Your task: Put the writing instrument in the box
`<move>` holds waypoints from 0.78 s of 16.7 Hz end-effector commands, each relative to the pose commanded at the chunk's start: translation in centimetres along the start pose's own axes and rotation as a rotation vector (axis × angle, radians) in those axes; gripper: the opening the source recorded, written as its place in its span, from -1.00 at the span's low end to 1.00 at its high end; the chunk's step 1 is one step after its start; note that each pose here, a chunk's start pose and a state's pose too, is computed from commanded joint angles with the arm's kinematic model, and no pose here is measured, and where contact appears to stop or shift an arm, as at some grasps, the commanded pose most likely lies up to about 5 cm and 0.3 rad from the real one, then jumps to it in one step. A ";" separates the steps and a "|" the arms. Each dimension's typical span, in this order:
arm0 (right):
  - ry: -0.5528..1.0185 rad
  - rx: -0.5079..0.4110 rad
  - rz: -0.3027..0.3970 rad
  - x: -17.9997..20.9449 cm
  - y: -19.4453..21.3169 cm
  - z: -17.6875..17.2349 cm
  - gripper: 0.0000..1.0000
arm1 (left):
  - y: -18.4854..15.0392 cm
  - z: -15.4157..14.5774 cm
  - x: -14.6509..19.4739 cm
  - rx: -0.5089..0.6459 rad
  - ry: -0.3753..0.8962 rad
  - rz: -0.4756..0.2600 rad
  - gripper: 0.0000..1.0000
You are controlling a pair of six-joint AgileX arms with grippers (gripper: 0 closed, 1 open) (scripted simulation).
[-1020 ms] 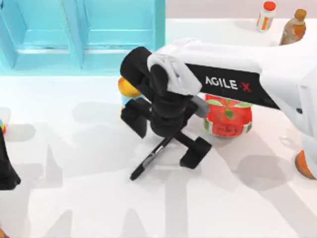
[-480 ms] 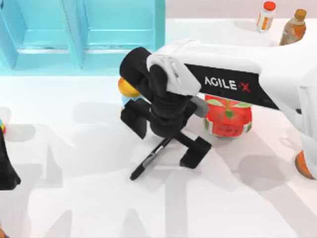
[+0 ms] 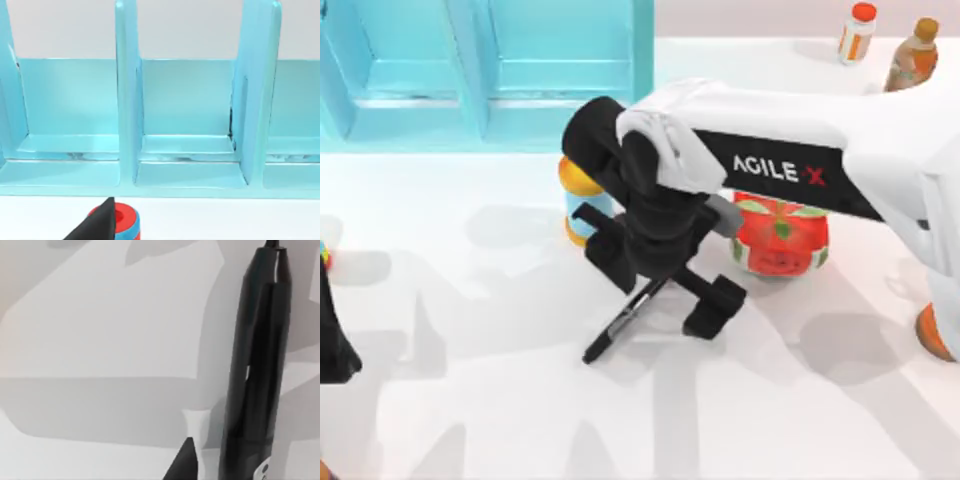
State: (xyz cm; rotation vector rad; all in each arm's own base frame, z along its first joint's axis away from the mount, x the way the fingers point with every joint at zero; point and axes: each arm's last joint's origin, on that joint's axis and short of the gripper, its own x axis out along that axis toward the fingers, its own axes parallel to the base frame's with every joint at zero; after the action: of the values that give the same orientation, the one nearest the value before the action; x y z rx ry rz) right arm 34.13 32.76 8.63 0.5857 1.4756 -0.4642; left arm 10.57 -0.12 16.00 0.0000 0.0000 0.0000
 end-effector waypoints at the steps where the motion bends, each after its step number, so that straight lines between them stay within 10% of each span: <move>1: 0.000 0.000 0.000 0.0 0.0 0.0 -0.66 | 0.0 0.0 0.0 0.000 0.000 0.000 1.00; 4: 0.000 0.000 0.000 0.0 0.0 0.0 -1.00 | 0.0 0.0 0.0 0.000 0.000 0.000 1.00; 13: -0.009 -0.031 -0.034 -3.1 -1.0 0.2 -1.00 | 0.0 0.0 0.0 0.000 0.000 0.000 1.00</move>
State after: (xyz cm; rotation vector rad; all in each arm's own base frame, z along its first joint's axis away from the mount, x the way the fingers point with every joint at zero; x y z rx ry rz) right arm 33.43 31.65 11.67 0.5336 1.4834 -0.4688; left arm 10.57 -0.12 16.00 0.0000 0.0000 0.0000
